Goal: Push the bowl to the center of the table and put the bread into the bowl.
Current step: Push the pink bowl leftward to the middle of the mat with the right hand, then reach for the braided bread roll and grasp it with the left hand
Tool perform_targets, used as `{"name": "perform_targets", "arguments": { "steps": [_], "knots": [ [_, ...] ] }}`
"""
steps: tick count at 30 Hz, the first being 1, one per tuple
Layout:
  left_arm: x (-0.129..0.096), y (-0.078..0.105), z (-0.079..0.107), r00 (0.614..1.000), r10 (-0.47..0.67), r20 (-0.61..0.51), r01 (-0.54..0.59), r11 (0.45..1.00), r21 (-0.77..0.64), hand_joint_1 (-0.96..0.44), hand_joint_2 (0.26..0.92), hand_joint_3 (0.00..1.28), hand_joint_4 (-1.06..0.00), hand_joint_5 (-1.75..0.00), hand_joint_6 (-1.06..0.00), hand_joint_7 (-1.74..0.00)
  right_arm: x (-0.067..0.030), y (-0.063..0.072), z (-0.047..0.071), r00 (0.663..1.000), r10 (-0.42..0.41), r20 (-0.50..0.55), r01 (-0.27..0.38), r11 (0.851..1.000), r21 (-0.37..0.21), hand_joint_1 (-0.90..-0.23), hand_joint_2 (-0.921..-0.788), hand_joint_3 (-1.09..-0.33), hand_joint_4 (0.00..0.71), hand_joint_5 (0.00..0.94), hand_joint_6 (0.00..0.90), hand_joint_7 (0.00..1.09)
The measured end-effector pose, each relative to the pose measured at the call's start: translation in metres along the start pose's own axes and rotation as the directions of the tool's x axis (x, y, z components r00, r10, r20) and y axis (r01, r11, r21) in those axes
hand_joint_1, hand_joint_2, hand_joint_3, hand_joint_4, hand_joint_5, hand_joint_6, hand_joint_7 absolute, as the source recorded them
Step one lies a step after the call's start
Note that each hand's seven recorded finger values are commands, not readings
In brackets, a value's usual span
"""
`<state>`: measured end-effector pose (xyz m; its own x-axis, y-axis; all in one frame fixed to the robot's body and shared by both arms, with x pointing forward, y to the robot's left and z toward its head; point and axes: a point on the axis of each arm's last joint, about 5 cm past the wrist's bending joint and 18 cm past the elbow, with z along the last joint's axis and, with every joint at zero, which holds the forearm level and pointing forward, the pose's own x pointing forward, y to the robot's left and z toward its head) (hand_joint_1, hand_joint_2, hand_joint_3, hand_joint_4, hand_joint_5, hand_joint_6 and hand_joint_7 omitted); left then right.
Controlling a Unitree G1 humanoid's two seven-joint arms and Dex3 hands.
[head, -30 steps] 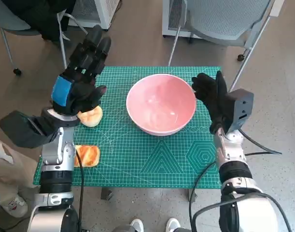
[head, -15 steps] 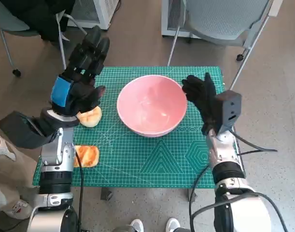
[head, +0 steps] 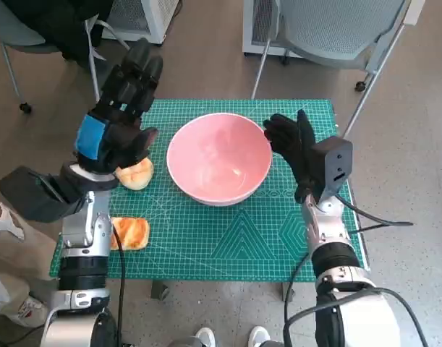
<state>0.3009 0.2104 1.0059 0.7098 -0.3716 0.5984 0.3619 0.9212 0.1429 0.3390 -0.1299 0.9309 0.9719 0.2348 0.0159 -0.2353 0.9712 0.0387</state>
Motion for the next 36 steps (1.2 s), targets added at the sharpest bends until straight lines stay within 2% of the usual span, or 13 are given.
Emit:
{"name": "perform_targets", "arguments": {
  "steps": [5,9,14,17,22,29,32,36],
  "knots": [
    [-0.001,0.0,0.0,1.0,0.0,0.001,0.0,1.0,0.001,-0.71,0.921,0.34,-0.01,0.0,-0.15,-0.02,-0.0003,-0.004,0.002,1.0,-0.009,0.01,0.009,1.0,-0.011,-0.701,-0.921,-0.86,0.168,0.007,0.055,0.35],
    [-0.002,0.0,0.001,1.0,-0.001,0.002,0.001,1.0,0.003,-0.71,0.921,0.34,-0.01,0.0,-0.14,-0.02,0.0002,-0.011,0.009,0.998,-0.017,0.06,0.019,0.999,-0.034,-0.735,-0.921,-0.854,0.168,0.006,0.046,0.35],
    [-0.003,0.0,0.0,1.0,0.001,0.001,-0.001,1.0,0.003,-0.7,0.921,0.34,-0.01,0.0,-0.14,-0.02,0.0025,-0.017,0.026,0.98,0.0,0.197,0.016,0.997,-0.079,-0.727,-0.921,-0.85,0.159,0.001,0.036,0.35],
    [-0.003,0.0,0.0,1.0,0.001,0.0,-0.001,1.0,0.003,-0.7,0.921,0.34,-0.01,0.0,-0.14,-0.02,0.0038,-0.016,0.038,0.952,0.037,0.304,-0.004,0.994,-0.107,-0.712,-0.921,-0.851,0.151,0.0,0.032,0.36],
    [-0.003,0.0,-0.001,1.0,0.003,-0.005,-0.003,1.0,0.001,-0.7,0.921,0.34,-0.02,0.0,-0.15,-0.02,0.0047,-0.012,0.059,0.869,0.117,0.48,-0.056,0.989,-0.139,-0.693,-0.921,-0.853,0.147,0.0,0.016,0.39],
    [-0.003,-0.001,-0.002,1.0,0.002,-0.009,-0.002,1.0,-0.003,-0.7,0.921,0.34,-0.02,0.0,-0.15,-0.02,-0.0012,0.002,0.088,0.687,0.259,0.679,-0.129,0.963,-0.237,-0.686,-0.921,-0.831,0.154,0.004,0.002,0.44],
    [-0.003,-0.001,-0.002,1.0,0.0,-0.009,0.0,1.0,-0.003,-0.7,0.921,0.35,-0.02,0.0,-0.15,-0.02,-0.0056,0.006,0.094,0.621,0.306,0.721,-0.148,0.95,-0.276,-0.691,-0.921,-0.817,0.157,0.005,0.0,0.45],
    [-0.003,-0.001,-0.001,1.0,-0.001,-0.005,0.001,1.0,-0.007,-0.7,0.921,0.35,-0.02,0.0,-0.15,-0.02,-0.0104,0.008,0.097,0.566,0.349,0.747,-0.165,0.936,-0.312,-0.699,-0.921,-0.804,0.159,0.005,0.0,0.46]
  ]
}}
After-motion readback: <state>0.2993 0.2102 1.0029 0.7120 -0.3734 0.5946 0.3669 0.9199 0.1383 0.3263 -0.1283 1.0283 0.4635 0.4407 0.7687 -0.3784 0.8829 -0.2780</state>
